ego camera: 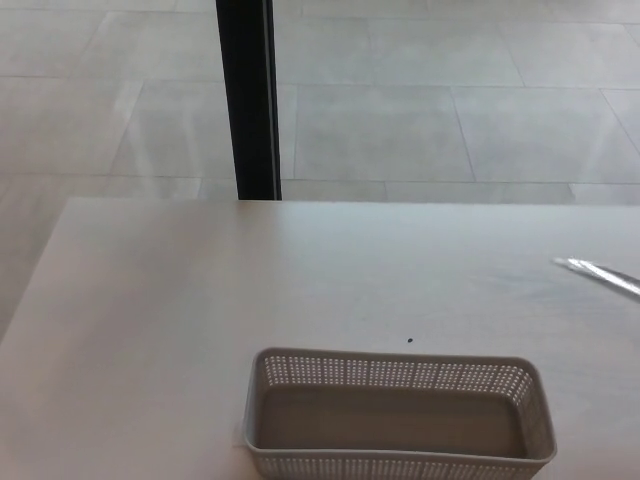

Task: A garden tool is kept on the righthand side and a container is kept on the lefthand side on a desk infront of the robot. the robot uses its right hand to pick up the garden tool and makes a scooping motion inside the container

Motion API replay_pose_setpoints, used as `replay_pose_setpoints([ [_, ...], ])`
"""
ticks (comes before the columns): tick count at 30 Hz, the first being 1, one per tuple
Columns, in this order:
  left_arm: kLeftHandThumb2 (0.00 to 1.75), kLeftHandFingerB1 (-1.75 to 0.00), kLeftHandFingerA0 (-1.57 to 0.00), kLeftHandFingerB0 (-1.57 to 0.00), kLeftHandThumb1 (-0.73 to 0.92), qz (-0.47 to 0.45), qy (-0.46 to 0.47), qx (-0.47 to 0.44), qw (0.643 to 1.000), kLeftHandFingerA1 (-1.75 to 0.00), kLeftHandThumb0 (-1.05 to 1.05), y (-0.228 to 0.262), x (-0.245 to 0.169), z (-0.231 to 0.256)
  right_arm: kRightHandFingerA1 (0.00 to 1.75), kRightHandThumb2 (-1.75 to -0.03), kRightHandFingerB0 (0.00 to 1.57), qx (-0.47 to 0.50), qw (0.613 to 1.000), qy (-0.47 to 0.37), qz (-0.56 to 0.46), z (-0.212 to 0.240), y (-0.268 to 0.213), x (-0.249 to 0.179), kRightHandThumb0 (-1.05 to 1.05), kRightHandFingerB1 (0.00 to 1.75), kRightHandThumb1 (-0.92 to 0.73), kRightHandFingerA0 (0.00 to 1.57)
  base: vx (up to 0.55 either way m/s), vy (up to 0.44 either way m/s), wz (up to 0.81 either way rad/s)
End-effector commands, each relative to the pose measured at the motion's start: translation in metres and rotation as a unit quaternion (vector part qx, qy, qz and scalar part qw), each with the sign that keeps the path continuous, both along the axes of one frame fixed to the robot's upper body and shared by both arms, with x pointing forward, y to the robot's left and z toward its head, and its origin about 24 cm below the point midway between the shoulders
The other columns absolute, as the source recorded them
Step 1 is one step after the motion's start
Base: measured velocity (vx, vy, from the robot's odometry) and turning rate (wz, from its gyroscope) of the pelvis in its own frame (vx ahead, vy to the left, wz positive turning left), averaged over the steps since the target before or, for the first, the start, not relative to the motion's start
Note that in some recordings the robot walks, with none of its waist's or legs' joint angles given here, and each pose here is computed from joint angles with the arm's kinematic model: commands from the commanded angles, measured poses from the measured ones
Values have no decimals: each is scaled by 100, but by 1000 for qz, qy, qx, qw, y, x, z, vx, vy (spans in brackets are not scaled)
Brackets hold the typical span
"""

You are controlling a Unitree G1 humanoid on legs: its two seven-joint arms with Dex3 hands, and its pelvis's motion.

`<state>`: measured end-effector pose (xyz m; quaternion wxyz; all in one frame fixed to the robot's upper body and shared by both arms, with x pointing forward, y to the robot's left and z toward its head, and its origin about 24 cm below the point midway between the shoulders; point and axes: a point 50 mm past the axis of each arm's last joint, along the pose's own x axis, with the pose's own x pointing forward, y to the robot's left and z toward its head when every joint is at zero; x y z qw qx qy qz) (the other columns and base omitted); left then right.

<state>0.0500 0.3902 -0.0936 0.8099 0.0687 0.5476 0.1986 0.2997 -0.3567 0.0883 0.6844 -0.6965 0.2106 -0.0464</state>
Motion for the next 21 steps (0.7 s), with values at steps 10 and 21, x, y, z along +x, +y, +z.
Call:
replay_pose_setpoints([
  [10,59,-44,-45,-43,63,-7,13,13,1000,-54,-56,4,-6,2,155,-68,74,-7,998,-56,20,-27,37,17,-37,95,-68,85,0,0,0],
  [21,59,-45,-49,-47,64,2,13,12,1000,-59,-57,4,-4,2,95,-63,69,72,996,44,-24,-31,53,24,-53,68,-79,76,0,0,0],
])
